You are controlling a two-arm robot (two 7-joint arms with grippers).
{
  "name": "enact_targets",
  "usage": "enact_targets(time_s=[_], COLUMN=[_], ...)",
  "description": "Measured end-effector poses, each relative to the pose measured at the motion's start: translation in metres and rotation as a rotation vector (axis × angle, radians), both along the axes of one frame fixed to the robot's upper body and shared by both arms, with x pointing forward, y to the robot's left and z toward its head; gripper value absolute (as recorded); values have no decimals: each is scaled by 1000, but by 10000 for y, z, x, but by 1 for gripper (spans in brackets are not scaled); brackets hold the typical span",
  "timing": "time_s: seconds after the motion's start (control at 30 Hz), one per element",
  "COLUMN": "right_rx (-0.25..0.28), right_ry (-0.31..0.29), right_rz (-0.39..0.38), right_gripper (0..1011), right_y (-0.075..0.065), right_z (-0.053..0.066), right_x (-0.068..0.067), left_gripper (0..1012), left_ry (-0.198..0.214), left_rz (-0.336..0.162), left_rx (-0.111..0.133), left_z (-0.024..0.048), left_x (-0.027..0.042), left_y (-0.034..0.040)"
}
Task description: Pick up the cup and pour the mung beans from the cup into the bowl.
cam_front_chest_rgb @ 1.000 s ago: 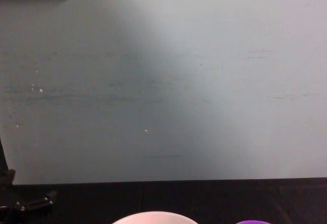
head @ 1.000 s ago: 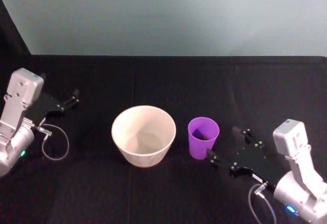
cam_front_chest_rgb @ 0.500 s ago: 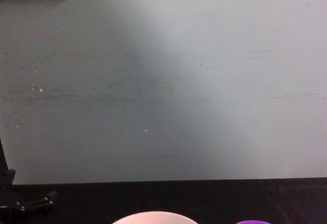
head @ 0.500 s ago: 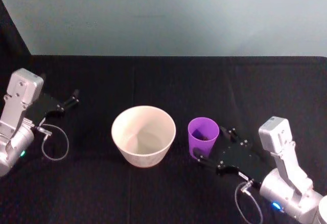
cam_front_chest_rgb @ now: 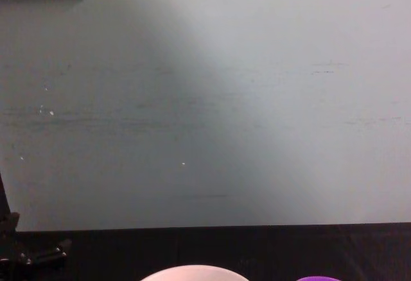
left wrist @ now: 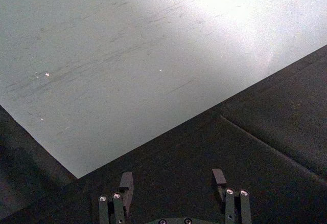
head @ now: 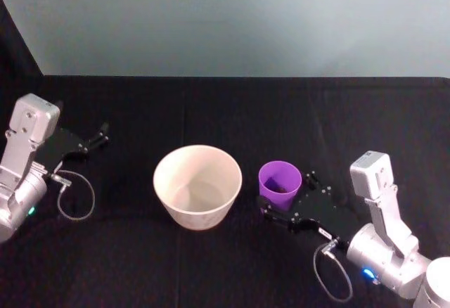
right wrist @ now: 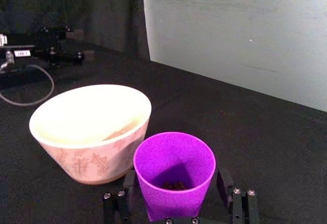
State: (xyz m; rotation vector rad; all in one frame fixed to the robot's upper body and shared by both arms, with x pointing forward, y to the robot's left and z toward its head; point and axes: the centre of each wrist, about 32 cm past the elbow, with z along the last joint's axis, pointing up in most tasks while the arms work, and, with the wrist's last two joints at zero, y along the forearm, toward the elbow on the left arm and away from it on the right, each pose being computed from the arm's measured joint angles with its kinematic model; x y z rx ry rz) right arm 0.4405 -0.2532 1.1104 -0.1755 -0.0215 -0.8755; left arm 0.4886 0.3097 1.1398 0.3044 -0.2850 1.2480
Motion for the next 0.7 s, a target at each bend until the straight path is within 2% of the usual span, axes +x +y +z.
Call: enact_targets(time_s=[0.7], right_rx=[34], right_ry=[1], right_rz=[2], right_gripper=[1003], right_y=[68], right_z=[-58], right_x=[55], left_gripper=[1000], left_ry=[0], left_rz=[0], left_rx=[0], left_z=[0], left_x=[0], left_y=[0])
